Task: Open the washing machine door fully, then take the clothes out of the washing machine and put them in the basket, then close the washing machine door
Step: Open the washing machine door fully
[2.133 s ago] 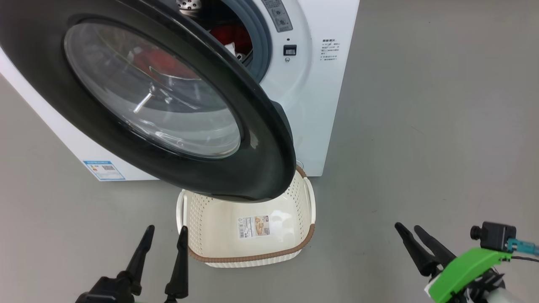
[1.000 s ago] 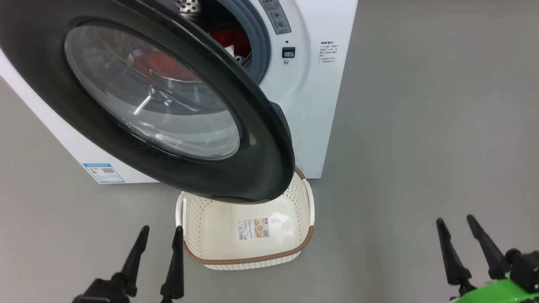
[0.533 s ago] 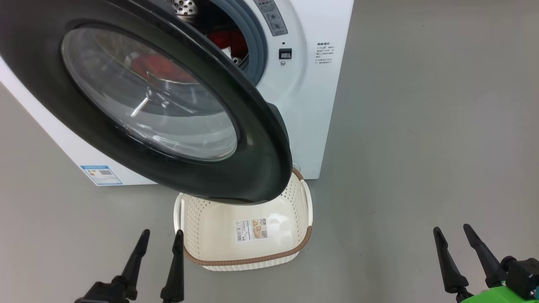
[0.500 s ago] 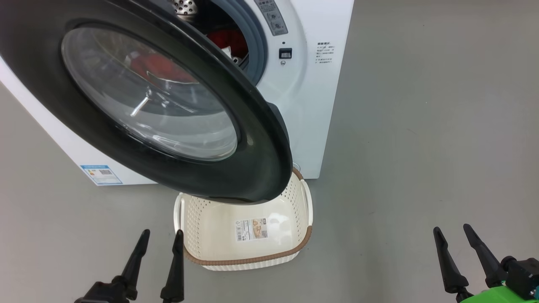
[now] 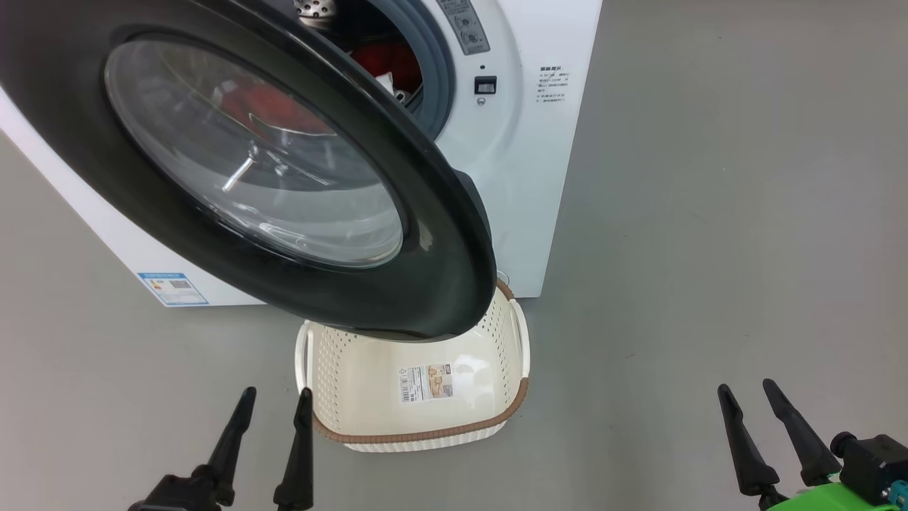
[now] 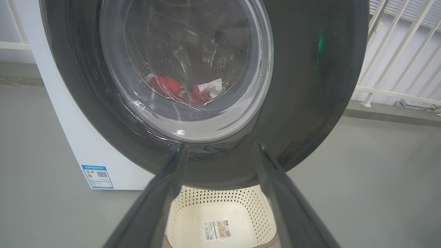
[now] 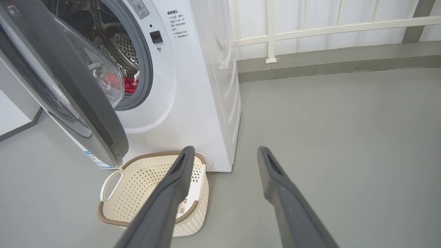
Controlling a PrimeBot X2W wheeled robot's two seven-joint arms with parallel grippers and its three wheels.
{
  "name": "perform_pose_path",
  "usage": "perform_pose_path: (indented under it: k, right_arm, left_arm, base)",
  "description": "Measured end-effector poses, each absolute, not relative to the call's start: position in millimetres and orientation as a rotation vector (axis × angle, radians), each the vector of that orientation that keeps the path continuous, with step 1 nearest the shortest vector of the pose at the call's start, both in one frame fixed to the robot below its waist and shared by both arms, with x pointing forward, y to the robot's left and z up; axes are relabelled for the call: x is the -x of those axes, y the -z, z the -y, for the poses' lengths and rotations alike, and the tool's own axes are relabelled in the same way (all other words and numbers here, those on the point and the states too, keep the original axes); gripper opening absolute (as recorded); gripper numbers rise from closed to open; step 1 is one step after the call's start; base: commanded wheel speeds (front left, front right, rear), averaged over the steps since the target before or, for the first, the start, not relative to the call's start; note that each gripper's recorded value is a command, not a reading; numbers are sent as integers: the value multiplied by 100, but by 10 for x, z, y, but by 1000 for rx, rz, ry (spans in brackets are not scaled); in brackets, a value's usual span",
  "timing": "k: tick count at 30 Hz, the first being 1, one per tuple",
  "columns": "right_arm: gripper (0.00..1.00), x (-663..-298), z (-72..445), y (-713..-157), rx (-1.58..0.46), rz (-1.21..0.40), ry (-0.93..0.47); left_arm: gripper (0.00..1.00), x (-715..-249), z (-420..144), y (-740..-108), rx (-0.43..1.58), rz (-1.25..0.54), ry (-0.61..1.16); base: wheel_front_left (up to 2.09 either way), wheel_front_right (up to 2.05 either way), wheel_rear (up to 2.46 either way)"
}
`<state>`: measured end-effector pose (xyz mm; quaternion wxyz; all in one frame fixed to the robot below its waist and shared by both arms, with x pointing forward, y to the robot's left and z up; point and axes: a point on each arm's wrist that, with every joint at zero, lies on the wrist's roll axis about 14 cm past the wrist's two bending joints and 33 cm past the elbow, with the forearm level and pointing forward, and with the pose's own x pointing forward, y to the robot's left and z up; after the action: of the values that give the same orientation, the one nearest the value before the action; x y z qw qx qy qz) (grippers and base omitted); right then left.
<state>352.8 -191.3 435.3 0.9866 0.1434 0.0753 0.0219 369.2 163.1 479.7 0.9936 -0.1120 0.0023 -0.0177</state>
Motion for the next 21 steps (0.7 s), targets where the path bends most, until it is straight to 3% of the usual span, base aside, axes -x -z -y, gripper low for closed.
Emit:
perform_pose_path:
  k: [1,2,10,21]
  right_arm:
    - [10,-3535,1905,-4356,-291,-151,-46]
    - [0,-3545,1902,-4363,-295,-149,-48]
    - [0,-3769,1680,-4574,-337,-90,-130]
    - [0,-4379,1299,-5195,-472,77,-249]
  left_arm:
    - [100,-3691,-1629,-4795,224,-5,36]
    - [100,-3689,-1627,-4796,225,-5,36]
    - [100,-3669,-1641,-4799,224,-4,32]
    - [100,-3658,-1671,-4765,232,-14,18]
  base:
    - [0,0,0]
    - [0,0,0]
    - [0,0,0]
    - [0,0,0]
